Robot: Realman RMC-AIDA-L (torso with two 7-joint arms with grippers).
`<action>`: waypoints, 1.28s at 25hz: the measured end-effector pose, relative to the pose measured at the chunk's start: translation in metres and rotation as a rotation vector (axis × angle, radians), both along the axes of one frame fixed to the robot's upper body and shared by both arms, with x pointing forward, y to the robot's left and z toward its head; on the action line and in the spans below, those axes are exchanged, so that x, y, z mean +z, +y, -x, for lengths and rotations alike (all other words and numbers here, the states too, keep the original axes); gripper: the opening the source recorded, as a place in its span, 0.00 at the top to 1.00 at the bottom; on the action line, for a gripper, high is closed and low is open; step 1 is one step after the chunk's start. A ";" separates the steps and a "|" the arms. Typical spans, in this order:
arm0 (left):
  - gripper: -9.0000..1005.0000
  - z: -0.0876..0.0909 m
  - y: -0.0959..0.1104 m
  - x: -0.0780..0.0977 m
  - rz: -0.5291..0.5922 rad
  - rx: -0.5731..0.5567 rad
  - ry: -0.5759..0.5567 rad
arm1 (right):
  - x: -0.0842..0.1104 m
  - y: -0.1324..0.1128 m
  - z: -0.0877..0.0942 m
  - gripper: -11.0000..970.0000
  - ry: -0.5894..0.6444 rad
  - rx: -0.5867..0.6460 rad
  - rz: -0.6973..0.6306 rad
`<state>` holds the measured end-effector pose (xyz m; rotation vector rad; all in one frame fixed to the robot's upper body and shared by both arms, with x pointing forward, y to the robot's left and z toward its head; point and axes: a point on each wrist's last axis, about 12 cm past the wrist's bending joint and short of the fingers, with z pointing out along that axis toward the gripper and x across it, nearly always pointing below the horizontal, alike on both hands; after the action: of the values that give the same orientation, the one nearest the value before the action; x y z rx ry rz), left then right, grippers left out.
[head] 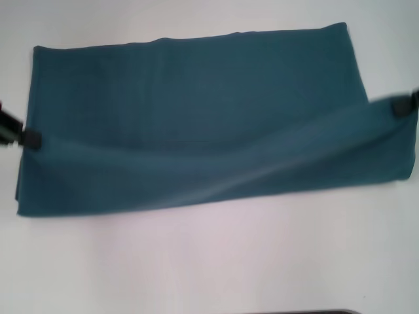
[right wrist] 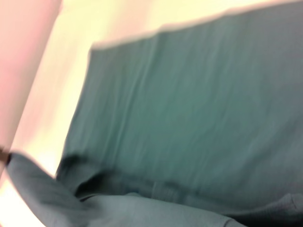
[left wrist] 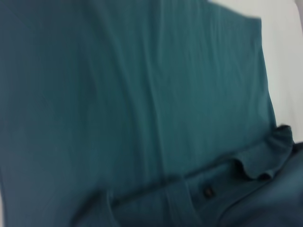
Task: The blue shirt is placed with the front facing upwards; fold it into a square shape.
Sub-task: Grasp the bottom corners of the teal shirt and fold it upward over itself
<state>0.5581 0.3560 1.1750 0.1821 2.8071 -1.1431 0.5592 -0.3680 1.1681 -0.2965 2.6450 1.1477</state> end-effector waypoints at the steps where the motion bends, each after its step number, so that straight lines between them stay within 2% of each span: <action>1: 0.99 -0.004 -0.001 0.002 -0.009 0.007 -0.006 | 0.002 -0.002 -0.004 0.92 -0.012 -0.033 0.007; 6: 0.99 -0.033 -0.014 0.007 -0.056 0.075 -0.053 | 0.007 -0.006 -0.026 0.92 -0.088 -0.184 0.030; 12: 0.99 -0.058 -0.028 -0.002 -0.169 0.158 -0.088 | 0.009 -0.001 -0.045 0.92 -0.160 -0.259 0.043; 18: 0.99 -0.072 -0.038 -0.004 -0.201 0.209 -0.161 | 0.000 0.005 -0.055 0.92 -0.191 -0.319 0.078; 23: 0.99 -0.082 -0.048 -0.008 -0.220 0.211 -0.178 | -0.012 0.009 -0.061 0.92 -0.185 -0.351 0.127; 32: 0.99 -0.089 -0.053 -0.010 -0.274 0.228 -0.189 | -0.015 0.036 -0.086 0.92 -0.274 -0.367 0.211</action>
<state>0.6471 0.3026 1.1648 -0.0099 2.7162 -0.6560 0.6457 -0.3319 1.1534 0.0005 2.4416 0.6643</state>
